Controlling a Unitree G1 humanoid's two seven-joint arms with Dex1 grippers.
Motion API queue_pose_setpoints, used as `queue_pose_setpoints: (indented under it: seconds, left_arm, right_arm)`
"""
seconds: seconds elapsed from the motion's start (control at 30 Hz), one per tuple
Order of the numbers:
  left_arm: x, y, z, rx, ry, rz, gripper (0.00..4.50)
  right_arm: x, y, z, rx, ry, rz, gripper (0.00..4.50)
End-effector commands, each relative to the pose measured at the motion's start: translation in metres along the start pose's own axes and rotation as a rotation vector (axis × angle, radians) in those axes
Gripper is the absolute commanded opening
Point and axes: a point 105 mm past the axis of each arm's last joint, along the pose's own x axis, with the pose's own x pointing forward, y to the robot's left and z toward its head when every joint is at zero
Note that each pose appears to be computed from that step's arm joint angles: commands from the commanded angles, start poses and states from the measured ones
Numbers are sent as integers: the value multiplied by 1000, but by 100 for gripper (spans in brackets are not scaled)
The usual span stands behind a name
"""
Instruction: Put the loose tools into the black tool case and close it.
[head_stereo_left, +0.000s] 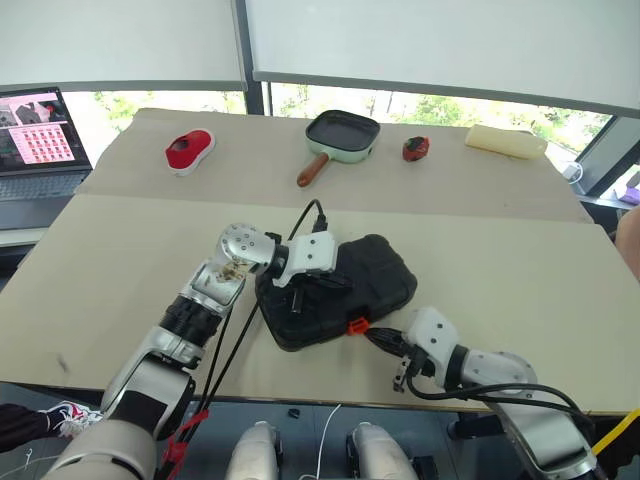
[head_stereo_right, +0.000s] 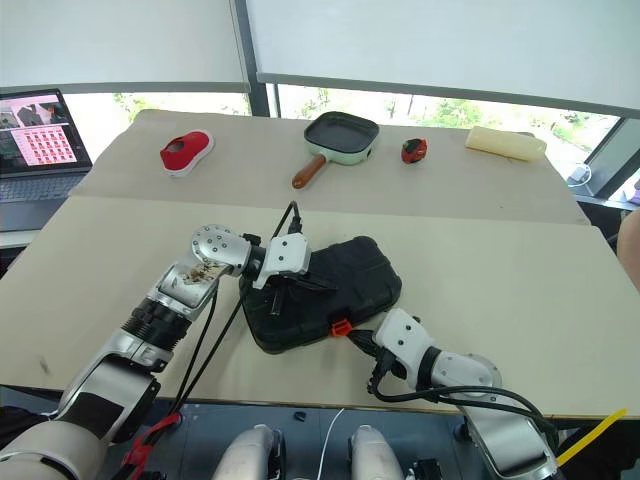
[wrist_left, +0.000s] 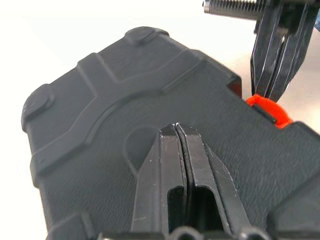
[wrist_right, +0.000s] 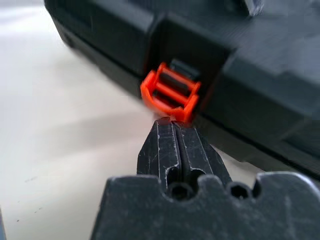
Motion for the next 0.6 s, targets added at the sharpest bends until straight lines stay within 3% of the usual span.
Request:
queue_pose_setpoints:
  seconds: [0.03, 0.27, 0.37, 0.57, 0.6]
  left_arm:
    - [13, -19, -27, -60, 92, -80, 7]
    - [12, -17, -28, -61, 91, -70, 7]
    - [12, -16, -27, -61, 90, -70, 1]
    - [11, -14, -27, -57, 91, -72, 1]
    - [11, -14, -27, -56, 92, -73, 1]
  right_arm:
    - [-5, -11, 36, -84, -110, -45, 0]
    - [-12, -3, 12, 109, 3, -52, 0]
    - [-10, 2, 7, 176, 24, -55, 77]
    - [-10, 14, 6, 334, 41, -87, 282]
    - [-10, 15, 6, 357, 41, -91, 282]
